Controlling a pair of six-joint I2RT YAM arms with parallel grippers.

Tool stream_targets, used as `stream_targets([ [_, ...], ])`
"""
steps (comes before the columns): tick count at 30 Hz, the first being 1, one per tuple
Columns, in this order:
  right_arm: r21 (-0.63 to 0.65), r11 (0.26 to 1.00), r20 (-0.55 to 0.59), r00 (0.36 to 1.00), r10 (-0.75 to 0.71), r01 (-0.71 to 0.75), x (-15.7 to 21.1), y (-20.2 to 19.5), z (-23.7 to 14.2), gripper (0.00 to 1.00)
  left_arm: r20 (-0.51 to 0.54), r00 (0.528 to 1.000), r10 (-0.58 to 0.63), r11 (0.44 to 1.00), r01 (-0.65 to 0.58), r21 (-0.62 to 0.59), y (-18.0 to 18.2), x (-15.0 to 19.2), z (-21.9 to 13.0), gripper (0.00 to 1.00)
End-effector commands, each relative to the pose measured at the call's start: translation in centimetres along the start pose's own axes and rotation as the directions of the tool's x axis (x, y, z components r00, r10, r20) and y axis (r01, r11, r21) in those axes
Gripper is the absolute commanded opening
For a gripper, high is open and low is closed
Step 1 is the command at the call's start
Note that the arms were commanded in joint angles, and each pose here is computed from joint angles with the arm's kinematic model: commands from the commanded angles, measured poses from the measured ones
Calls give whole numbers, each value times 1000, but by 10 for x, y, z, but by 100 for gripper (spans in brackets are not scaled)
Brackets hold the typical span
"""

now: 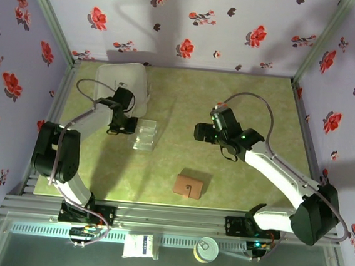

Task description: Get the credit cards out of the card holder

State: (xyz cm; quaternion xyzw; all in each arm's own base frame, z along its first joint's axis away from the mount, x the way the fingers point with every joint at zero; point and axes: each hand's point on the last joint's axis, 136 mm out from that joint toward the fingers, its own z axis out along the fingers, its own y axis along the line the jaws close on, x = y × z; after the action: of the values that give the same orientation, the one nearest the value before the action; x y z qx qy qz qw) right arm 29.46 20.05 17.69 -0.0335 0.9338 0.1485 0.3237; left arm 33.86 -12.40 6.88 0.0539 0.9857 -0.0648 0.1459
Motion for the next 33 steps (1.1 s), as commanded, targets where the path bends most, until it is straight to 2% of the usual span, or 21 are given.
stream_targets([
  [1,3,1000,47,999,16,-16,-13,2,-15,84,10,1000,-4,1000,4,2,-9,-9,-6,0],
  [8,17,1000,50,999,2,-3,-11,-1,-11,84,60,998,-23,999,20,43,-42,-29,-9,0],
  [18,42,999,34,999,-34,33,-9,-4,-7,84,113,990,-89,992,78,99,-84,-63,7,0],
  [28,57,997,30,998,-48,47,-8,-7,-6,85,159,974,-159,983,141,120,-95,-89,16,0],
  [33,62,997,32,998,-51,49,-10,-7,-6,85,152,976,-156,979,132,153,-109,-100,19,0],
])
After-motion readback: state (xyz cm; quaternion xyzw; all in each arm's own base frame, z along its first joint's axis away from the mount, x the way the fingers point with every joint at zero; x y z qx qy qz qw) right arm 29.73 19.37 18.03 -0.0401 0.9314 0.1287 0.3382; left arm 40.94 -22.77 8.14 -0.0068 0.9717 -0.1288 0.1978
